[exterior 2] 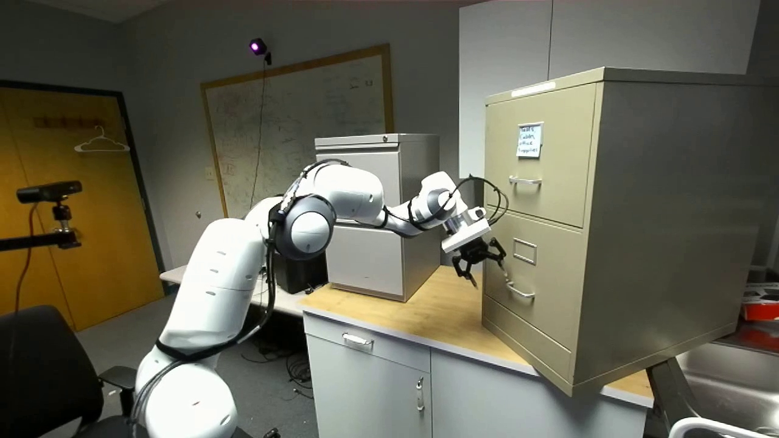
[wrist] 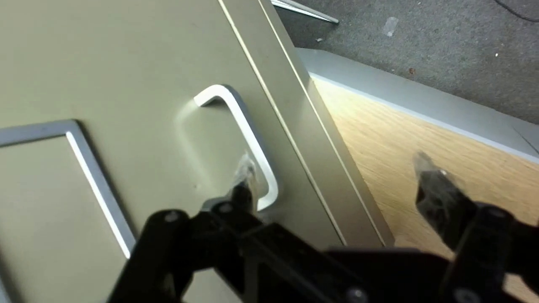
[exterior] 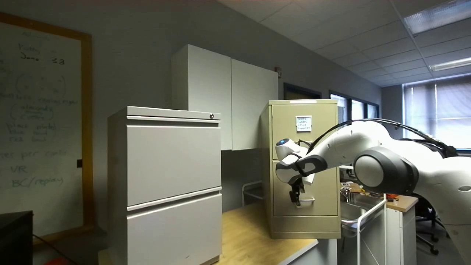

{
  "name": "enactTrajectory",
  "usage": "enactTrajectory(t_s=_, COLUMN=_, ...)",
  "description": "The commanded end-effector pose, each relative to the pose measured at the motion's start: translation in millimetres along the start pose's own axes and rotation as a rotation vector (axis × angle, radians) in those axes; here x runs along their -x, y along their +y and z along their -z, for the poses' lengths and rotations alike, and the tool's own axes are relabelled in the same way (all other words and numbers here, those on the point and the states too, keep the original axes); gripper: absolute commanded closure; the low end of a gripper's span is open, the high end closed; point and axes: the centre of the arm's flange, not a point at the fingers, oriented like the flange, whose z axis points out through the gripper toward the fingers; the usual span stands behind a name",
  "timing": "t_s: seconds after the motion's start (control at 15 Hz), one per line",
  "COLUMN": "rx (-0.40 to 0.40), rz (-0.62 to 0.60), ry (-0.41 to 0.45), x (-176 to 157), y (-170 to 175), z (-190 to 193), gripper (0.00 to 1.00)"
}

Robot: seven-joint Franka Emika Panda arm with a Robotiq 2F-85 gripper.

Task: Open the bottom drawer of the right cabinet

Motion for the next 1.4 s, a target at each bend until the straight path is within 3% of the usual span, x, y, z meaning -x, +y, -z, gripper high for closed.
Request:
enactTrajectory(t_s=0.0, rx=-0.048, rz=0.014, ry=-0.015, x=-19, y=25, z=-26, gripper=0.0)
enactTrajectory(t_s=0.27, rx=-0.094, rz=0.01, ry=-0.011, x=-28, y=27, z=-55, gripper=0.0)
enactTrajectory(t_s=0.8, rx=-0.125, rz=-0.001, ry=-0.012, x=-38, y=36, z=-69, gripper=0.0)
enactTrajectory(t_s=0.87, rx=-0.129, rz=-0.001, ry=-0.01, x=-37, y=34, z=-71, gripper=0.25)
enactTrajectory(t_s=0.93, rx=-0.134, rz=-0.003, ry=-0.009, x=-36, y=34, z=-73, gripper=0.26)
enactTrajectory(t_s=1.07, rx=-0.144, rz=-0.017, ry=0.0, x=-34, y=37, z=-74, gripper=0.39)
enactTrajectory(t_s=1.33, rx=-0.162, rz=-0.027, ry=0.024, x=-35, y=44, z=-76, gripper=0.72)
